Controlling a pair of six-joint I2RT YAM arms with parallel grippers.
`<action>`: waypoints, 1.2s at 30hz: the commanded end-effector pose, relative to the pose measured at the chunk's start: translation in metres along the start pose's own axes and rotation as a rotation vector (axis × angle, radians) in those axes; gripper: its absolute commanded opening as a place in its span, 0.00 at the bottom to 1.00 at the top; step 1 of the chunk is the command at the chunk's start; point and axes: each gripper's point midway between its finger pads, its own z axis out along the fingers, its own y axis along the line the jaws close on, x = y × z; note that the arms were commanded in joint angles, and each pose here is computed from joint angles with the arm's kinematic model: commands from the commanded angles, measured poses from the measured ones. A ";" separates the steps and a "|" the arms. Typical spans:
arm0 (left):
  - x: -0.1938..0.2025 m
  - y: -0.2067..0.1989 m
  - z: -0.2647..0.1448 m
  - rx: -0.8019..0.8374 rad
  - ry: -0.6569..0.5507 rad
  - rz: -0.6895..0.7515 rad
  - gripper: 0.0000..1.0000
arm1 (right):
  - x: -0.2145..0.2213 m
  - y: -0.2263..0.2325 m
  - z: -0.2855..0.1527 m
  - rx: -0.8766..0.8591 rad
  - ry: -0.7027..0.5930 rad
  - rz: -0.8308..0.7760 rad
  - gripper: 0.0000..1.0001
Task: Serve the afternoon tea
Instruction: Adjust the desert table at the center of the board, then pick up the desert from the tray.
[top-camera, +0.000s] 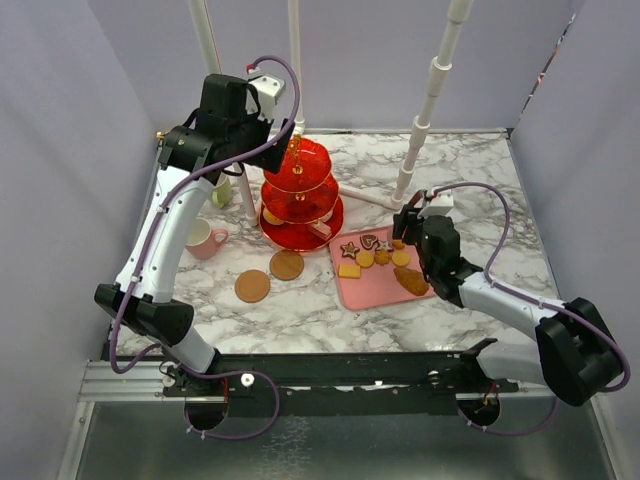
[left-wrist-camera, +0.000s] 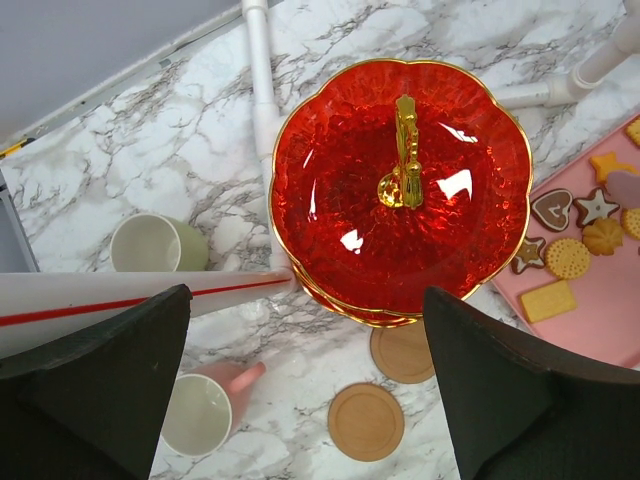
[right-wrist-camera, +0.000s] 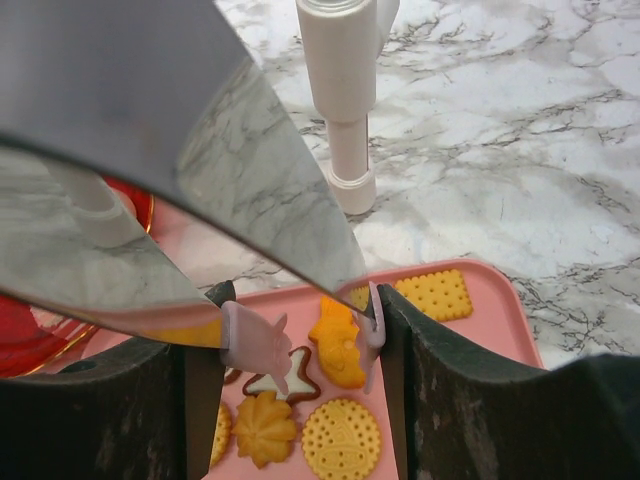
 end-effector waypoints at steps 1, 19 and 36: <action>-0.010 0.003 -0.011 -0.002 -0.052 0.015 0.99 | -0.019 0.002 0.012 -0.008 -0.075 -0.003 0.58; -0.021 0.010 -0.024 -0.035 -0.114 0.026 0.99 | 0.019 -0.006 0.014 -0.008 -0.023 0.025 0.55; -0.025 0.010 -0.029 -0.039 -0.135 0.030 0.99 | 0.038 -0.015 0.007 0.017 0.024 0.025 0.58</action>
